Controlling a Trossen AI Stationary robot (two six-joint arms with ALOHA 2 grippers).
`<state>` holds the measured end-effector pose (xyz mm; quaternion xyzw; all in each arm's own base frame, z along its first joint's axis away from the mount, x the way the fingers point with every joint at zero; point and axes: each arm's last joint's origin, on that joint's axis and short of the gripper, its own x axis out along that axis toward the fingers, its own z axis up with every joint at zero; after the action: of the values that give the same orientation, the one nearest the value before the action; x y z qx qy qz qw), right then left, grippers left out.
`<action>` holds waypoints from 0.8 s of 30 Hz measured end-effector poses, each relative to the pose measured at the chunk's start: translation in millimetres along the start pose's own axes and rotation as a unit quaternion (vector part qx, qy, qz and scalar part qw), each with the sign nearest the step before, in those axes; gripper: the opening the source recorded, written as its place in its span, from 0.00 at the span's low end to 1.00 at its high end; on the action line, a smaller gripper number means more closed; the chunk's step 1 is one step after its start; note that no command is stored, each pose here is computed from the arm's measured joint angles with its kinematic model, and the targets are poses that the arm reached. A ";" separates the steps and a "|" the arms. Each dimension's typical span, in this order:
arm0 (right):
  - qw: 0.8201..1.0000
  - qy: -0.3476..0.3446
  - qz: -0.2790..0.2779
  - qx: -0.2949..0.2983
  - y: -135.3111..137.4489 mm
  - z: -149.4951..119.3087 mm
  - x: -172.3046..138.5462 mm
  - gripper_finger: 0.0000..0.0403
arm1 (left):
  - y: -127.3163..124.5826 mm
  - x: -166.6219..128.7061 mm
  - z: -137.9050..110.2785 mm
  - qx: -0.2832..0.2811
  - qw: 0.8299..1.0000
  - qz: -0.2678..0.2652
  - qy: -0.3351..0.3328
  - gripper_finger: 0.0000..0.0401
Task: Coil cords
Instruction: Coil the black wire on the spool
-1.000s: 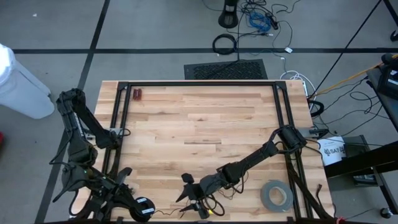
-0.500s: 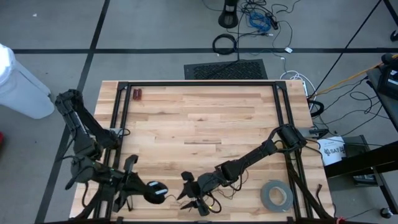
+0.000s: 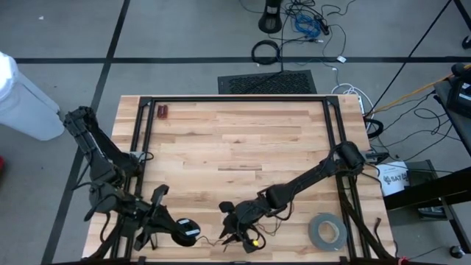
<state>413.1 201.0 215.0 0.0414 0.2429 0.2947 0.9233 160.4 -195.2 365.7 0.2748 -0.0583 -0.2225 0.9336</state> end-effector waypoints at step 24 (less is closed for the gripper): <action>1.000 0.015 -0.003 -0.010 -3.4 4.0 -8.7 0.39 | 3.1 4.9 -2.1 -0.006 1.000 0.010 -0.001 0.01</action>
<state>410.6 193.5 221.4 0.0274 0.2539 0.2947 0.9208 166.4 -194.1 365.5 0.2679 -0.0609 -0.2139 0.9374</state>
